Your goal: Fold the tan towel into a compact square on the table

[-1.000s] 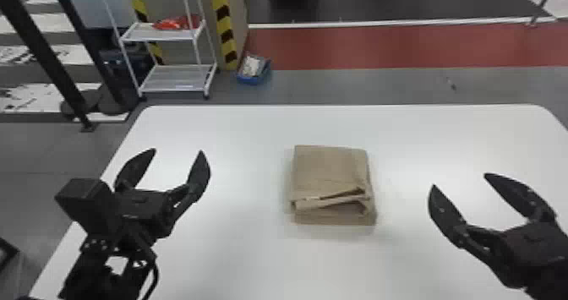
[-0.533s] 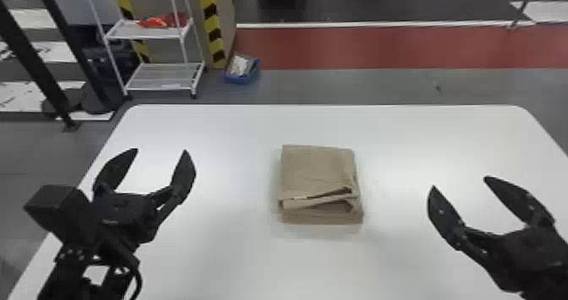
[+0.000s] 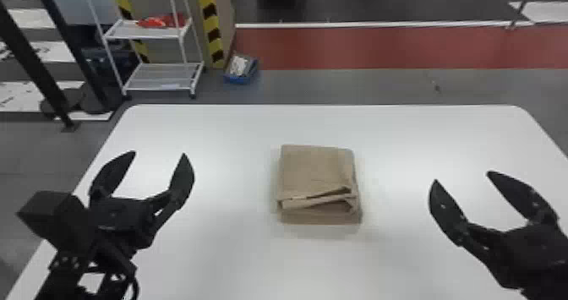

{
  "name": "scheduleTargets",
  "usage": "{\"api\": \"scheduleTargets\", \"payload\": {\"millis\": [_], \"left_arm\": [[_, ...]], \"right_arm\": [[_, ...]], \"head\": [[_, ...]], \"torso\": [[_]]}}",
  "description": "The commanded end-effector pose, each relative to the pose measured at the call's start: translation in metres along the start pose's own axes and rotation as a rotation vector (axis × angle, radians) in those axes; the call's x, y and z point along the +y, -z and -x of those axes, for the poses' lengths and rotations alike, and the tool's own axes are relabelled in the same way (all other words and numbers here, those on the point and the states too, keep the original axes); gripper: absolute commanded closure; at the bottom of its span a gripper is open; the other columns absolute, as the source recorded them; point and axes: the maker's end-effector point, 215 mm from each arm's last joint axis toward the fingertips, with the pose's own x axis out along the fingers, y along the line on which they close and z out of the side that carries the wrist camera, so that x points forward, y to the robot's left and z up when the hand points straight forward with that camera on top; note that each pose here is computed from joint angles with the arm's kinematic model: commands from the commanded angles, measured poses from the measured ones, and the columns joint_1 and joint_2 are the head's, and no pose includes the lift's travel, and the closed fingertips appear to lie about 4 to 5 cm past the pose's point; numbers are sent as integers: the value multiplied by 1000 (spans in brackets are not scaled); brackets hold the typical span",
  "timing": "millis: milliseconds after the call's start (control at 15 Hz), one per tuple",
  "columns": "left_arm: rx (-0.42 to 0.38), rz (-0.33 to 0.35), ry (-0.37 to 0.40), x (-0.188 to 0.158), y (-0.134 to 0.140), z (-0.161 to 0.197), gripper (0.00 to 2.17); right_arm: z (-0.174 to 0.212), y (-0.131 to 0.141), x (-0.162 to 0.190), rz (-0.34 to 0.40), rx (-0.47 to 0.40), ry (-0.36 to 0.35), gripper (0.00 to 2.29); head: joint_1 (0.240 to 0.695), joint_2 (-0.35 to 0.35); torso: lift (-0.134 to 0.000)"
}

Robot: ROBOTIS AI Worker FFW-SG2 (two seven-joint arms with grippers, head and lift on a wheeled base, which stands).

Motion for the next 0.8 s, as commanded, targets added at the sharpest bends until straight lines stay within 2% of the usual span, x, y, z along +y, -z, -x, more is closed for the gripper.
{"api": "scheduleTargets", "payload": {"millis": [0, 733], "left_arm": [[0, 1, -1, 0, 0, 0, 117], [-9, 4, -3, 0, -2, 1, 117]], "right_arm": [[-1, 0, 0, -1, 0, 2, 70], [0, 0, 1, -8, -8, 14, 70]], "head": [[695, 51], [695, 54]], "torso": [[-123], [-123]]}}
